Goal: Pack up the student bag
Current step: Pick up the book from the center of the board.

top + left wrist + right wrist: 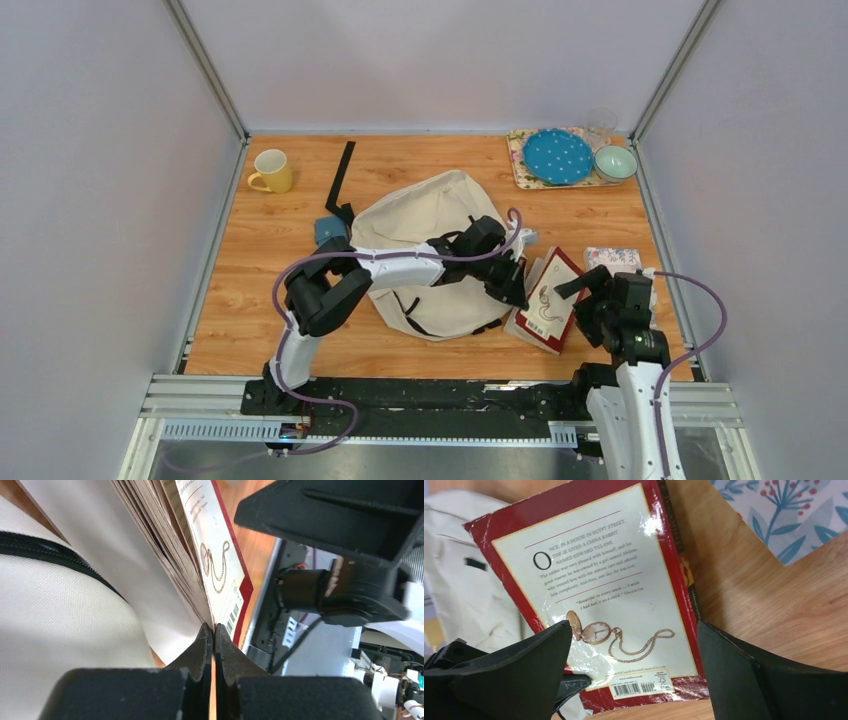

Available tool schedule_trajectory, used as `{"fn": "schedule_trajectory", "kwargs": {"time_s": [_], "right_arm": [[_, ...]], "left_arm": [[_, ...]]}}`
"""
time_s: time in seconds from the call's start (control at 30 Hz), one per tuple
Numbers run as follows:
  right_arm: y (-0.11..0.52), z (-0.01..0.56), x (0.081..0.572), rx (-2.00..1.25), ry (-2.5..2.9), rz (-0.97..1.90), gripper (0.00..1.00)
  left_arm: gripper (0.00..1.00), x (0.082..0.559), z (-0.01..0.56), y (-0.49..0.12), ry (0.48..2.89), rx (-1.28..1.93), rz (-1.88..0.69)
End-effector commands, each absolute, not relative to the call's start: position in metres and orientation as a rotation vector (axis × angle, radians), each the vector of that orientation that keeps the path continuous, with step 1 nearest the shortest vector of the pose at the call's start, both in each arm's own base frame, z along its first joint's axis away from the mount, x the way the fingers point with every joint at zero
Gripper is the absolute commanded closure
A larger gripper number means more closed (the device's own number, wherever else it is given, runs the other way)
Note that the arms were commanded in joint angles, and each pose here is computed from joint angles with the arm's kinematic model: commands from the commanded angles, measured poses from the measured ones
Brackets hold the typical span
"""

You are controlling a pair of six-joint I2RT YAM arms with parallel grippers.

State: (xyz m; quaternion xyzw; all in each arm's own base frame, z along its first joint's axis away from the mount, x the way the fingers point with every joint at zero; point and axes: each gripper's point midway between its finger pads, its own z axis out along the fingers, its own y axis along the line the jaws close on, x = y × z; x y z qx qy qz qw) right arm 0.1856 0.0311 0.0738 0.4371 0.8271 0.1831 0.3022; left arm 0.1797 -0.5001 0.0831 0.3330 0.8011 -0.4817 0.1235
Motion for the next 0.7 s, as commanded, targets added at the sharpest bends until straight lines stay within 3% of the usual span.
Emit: {"fn": "schedule_trajectory", "kwargs": {"time_s": [0.0,0.23,0.47,0.67], "right_arm": [[0.017,0.125,0.190,1.124,2.052,0.442,0.02],[0.026,0.157,0.193,1.018,2.004,0.519,0.01],[0.070,0.222,0.213,0.700,1.811,0.878,0.02],[0.089,0.229,0.223,0.604,1.812,1.021,0.02]], "left_arm": [[1.00,0.208,0.214,-0.497,1.929,0.946,-1.519],[1.00,0.230,0.277,-0.466,1.745,0.864,-1.613],[1.00,0.217,0.288,-0.446,1.663,0.879,-1.706],[1.00,0.203,0.301,-0.432,1.587,0.928,-1.731]]}}
